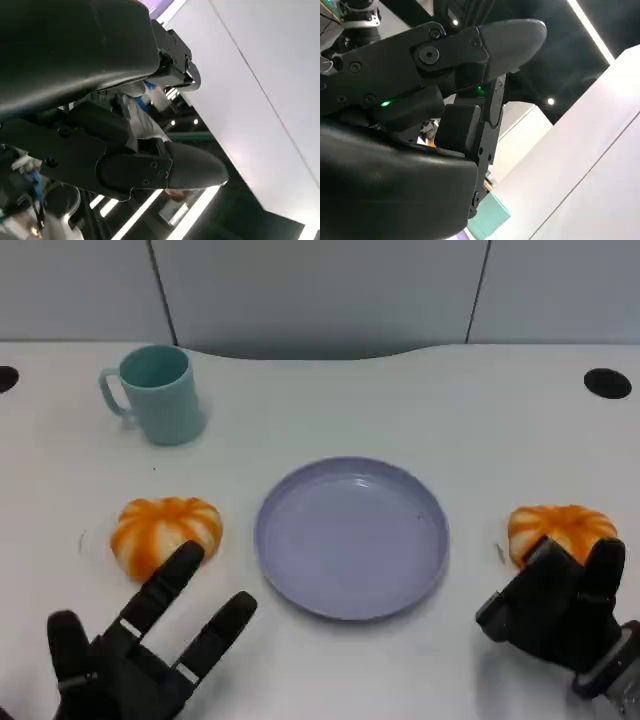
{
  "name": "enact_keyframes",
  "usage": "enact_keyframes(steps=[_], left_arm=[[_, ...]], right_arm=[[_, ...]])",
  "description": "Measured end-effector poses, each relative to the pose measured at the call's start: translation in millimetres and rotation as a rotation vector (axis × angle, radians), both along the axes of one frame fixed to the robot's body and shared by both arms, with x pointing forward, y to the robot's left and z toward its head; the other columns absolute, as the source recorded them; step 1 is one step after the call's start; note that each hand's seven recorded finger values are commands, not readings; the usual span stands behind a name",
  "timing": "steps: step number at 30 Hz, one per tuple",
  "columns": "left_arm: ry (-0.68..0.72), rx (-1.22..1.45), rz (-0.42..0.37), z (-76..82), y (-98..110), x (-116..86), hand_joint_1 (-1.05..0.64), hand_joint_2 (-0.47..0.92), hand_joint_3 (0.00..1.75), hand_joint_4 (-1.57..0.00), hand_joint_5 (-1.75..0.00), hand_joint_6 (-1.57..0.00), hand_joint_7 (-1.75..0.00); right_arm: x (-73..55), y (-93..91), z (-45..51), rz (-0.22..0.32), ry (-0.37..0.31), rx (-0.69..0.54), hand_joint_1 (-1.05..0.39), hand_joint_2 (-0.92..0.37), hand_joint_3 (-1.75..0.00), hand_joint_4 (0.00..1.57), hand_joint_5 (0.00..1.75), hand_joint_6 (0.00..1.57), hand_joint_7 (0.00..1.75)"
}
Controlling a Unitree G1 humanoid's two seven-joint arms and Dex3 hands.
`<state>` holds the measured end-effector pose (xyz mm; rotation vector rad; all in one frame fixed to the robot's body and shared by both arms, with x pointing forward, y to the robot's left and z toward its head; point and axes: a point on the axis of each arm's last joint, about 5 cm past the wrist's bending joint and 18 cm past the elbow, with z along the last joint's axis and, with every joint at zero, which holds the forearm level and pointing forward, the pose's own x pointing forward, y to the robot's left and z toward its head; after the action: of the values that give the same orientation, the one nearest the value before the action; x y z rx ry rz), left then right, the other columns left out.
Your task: Grasp the bread from the table and place it into the plate.
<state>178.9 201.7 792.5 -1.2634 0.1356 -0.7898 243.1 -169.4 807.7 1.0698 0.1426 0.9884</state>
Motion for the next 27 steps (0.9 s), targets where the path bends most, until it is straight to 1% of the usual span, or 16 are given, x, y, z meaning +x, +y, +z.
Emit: enact_keyframes(steps=[1,2,4,5,7,10,11,12,13,14,15,16,17,18,22,27], left_arm=[[-0.007,0.002,0.002,0.1,0.4,1.9,-0.67,0.88,0.01,-0.36,-0.90,-0.58,-0.21],[-0.018,0.005,0.004,0.6,0.4,3.8,-0.55,0.86,0.01,-0.41,-1.08,-0.69,-0.38],[-0.042,0.045,0.034,2.3,1.5,5.4,-0.39,0.83,0.00,-0.50,-1.31,-0.72,-0.76],[-0.048,0.076,0.051,3.7,2.2,5.9,-0.36,0.82,0.00,-0.54,-1.37,-0.74,-0.83],[-0.050,0.107,0.081,5.7,1.6,6.6,-0.32,0.81,0.00,-0.60,-1.51,-0.83,-0.90],[-0.015,0.105,0.088,7.1,0.2,6.1,-0.26,0.81,0.00,-0.61,-1.50,-0.88,-0.83],[0.001,0.098,0.089,7.4,-0.3,5.3,-0.36,0.84,0.01,-0.49,-1.41,-0.79,-0.78],[0.005,0.094,0.094,7.5,-0.5,4.5,-0.40,0.85,0.02,-0.44,-1.38,-0.76,-0.77],[0.001,0.094,0.099,7.5,-0.5,3.6,-0.59,0.89,0.05,-0.25,-1.18,-0.56,-0.61],[-0.009,0.091,0.101,6.4,-0.5,2.7,-0.82,0.91,0.12,-0.10,-0.81,-0.35,-0.42],[-0.027,0.080,0.099,4.4,-0.5,1.6,-0.90,0.91,0.14,-0.05,-0.68,-0.28,-0.35],[-0.042,0.071,0.096,2.5,-0.9,0.6,-0.97,0.92,0.21,-0.03,-0.48,-0.21,-0.27],[-0.054,0.069,0.099,1.5,-1.4,-0.3,-1.02,0.92,0.30,-0.01,-0.20,-0.10,-0.19],[-0.065,0.073,0.105,1.5,-2.5,-1.1,-1.03,0.92,0.34,0.00,-0.10,-0.05,-0.15],[-0.091,0.091,0.118,7.1,-8.5,-2.5,-1.05,0.92,0.40,0.00,0.00,0.00,-0.04],[-0.106,0.116,0.104,14.2,-7.9,-3.7,-1.05,0.92,0.32,-0.04,-0.03,-0.04,-0.04]], right_arm=[[0.9,-0.9,0.9,0.003,0.006,-0.003,-0.62,-0.87,-0.01,1.57,0.05,1.39,0.02],[1.5,-1.4,1.4,0.005,0.009,-0.007,-0.59,-0.89,-0.01,1.57,0.04,1.38,0.01],[1.7,-1.4,1.5,-0.003,-0.005,-0.010,-0.56,-0.89,-0.01,1.57,0.05,1.38,0.01],[1.7,-1.5,1.5,-0.011,-0.014,-0.011,-0.56,-0.89,-0.01,1.57,0.05,1.38,0.00],[1.2,-1.4,0.8,-0.019,-0.020,-0.008,-0.58,-0.90,-0.01,1.57,0.05,1.38,0.00],[0.3,-0.7,-0.4,-0.012,-0.021,0.001,-0.57,-0.91,-0.01,1.57,0.04,1.36,0.00],[-0.1,-0.3,-1.0,-0.008,-0.023,0.010,-0.60,-0.89,-0.01,1.57,0.04,1.36,0.01],[-0.4,0.1,-1.4,-0.004,-0.022,0.016,-0.62,-0.89,0.00,1.57,0.04,1.37,0.01],[-0.7,0.5,-1.8,0.000,-0.016,0.019,-0.63,-0.89,-0.01,1.57,0.04,1.37,0.01],[-0.9,0.8,-2.0,0.005,-0.009,0.022,-0.63,-0.90,-0.01,1.55,0.03,1.35,0.00],[-0.9,0.8,-2.0,0.013,0.000,0.026,-0.63,-0.91,-0.01,1.54,0.02,1.35,0.00],[-0.9,0.6,-1.9,0.022,0.007,0.030,-0.64,-0.91,-0.01,1.53,0.01,1.34,0.00],[-0.6,0.3,-1.7,0.030,0.011,0.034,-0.63,-0.91,-0.01,1.53,0.01,1.33,0.00],[-0.3,-0.3,-1.3,0.037,0.013,0.038,-0.62,-0.91,-0.01,1.53,0.01,1.33,0.00],[1.0,0.7,-0.7,0.063,0.008,0.067,-0.59,-0.90,0.00,1.51,0.00,1.29,0.00],[1.0,1.1,-1.2,0.065,0.009,0.071,-0.59,-0.92,-0.01,1.56,0.02,1.32,0.01]])
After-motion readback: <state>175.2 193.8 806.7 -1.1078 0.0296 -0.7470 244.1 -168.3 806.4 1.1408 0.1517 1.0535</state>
